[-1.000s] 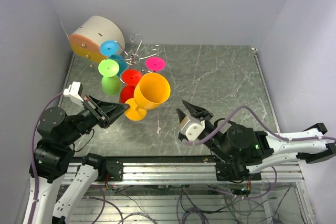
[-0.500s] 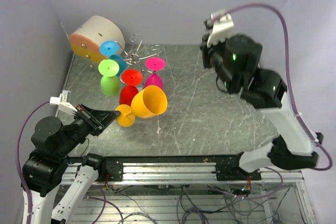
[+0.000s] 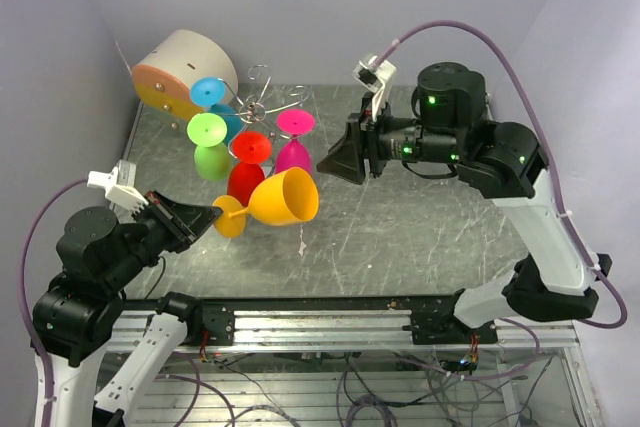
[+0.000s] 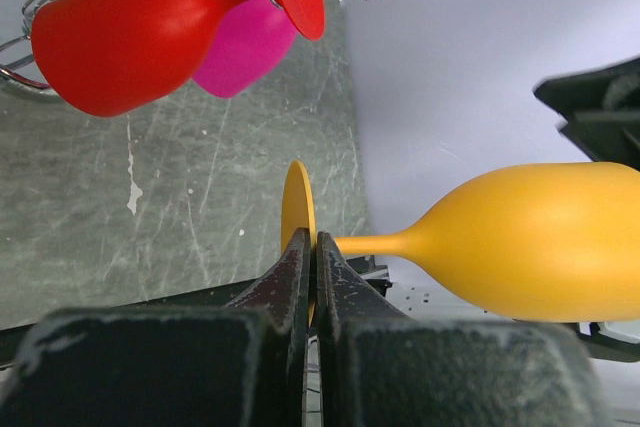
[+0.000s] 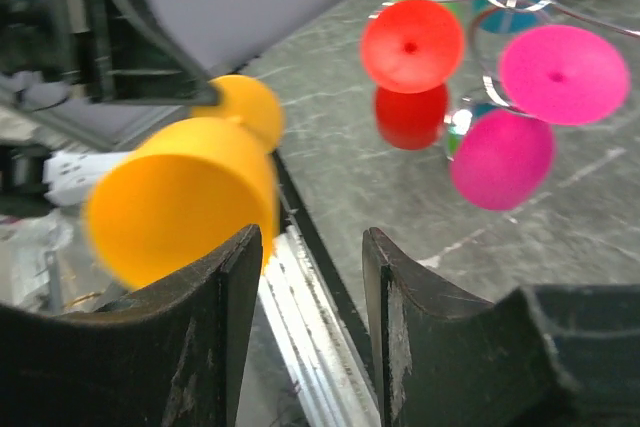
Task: Take the wine glass off the wine glass rack
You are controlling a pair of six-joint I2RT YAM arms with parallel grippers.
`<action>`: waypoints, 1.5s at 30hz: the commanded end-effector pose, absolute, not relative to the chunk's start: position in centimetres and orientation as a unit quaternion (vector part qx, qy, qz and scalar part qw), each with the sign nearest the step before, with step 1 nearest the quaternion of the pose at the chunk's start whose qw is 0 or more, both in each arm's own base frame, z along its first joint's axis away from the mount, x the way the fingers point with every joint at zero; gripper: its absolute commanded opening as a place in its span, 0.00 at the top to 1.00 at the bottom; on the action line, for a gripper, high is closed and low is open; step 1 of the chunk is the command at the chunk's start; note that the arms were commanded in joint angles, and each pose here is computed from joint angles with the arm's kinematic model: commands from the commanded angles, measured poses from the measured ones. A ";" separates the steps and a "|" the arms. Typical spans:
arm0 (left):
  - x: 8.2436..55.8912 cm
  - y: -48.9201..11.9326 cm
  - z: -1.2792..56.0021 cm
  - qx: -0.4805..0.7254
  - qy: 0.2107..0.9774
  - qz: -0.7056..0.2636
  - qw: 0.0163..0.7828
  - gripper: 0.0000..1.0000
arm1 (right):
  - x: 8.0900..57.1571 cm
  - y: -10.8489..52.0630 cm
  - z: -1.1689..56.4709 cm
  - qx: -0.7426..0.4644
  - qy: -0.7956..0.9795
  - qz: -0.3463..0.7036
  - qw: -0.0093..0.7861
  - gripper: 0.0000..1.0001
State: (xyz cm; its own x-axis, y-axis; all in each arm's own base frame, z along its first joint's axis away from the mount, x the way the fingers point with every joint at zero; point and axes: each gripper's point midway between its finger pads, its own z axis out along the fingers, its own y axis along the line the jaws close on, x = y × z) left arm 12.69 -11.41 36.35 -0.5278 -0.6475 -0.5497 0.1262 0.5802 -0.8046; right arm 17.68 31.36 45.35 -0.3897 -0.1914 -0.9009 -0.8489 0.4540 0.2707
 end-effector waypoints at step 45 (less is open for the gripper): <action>13.6 -10.8 37.6 -0.168 0.762 -0.404 0.477 0.41 | 17.5 30.2 50.3 -0.291 0.700 0.414 0.503 1.00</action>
State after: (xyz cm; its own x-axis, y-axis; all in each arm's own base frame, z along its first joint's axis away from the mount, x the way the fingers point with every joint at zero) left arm 13.68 -11.52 37.43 -0.5172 -0.6333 -0.5757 0.1406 0.6007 -0.7870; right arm 16.83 33.76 44.06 -0.4388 -0.1667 -0.8830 -0.8503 0.3948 0.3480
